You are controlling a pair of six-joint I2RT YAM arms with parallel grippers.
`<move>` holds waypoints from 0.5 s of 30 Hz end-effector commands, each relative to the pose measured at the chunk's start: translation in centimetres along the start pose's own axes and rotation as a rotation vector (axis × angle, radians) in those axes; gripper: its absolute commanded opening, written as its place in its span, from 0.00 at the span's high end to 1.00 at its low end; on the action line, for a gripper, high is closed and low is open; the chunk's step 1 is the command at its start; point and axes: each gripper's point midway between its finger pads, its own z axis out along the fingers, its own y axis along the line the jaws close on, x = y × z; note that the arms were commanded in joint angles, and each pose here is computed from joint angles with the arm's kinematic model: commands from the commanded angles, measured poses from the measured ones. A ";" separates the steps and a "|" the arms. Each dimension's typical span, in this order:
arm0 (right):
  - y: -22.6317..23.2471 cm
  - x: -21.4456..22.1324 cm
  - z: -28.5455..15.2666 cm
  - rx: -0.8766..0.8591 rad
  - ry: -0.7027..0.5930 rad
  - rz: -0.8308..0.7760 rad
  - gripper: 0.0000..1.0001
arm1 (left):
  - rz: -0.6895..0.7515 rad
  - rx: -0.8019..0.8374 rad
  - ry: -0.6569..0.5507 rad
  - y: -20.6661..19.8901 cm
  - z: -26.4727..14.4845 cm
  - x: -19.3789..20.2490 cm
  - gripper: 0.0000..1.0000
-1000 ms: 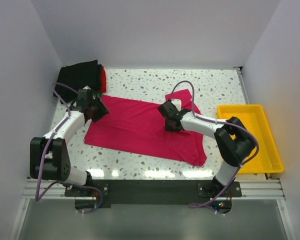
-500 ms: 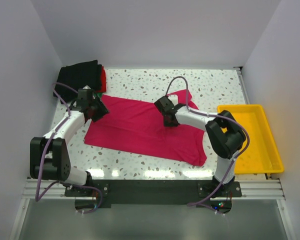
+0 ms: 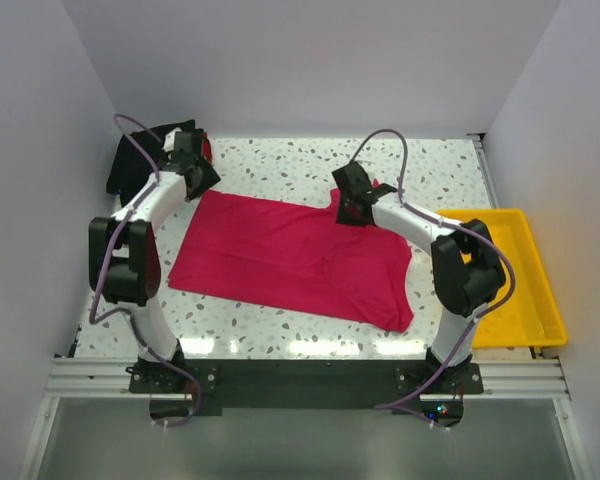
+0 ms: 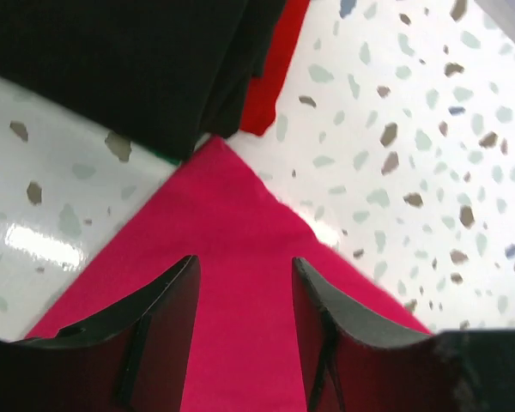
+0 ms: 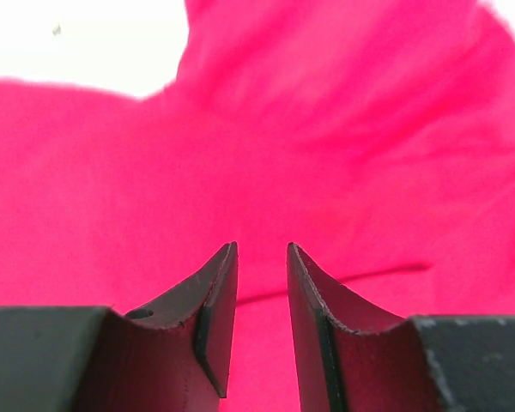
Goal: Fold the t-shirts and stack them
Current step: Fold the tshirt
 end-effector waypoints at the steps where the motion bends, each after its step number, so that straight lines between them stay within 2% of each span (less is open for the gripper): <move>1: 1.2 -5.7 -3.4 -0.123 -0.124 0.084 0.66 | 0.026 -0.172 -0.016 1.6 3.0 -0.6 0.49; 2: 1.1 -6.0 -3.5 -0.128 -0.130 0.092 0.66 | 0.019 -0.178 -0.044 0.8 3.3 -1.8 0.50; 5: 1.1 -7.2 -3.8 -0.161 -0.150 0.120 0.66 | 0.033 -0.203 -0.031 0.2 6.5 -1.3 0.52; 8: 0.7 -7.8 -3.6 -0.165 -0.154 0.139 0.66 | 0.047 -0.260 -0.033 0.1 7.9 -1.3 0.53; 15: -0.6 -8.0 -2.6 -0.182 -0.132 0.178 0.67 | 0.036 -0.332 -0.059 0.6 9.0 -0.9 0.56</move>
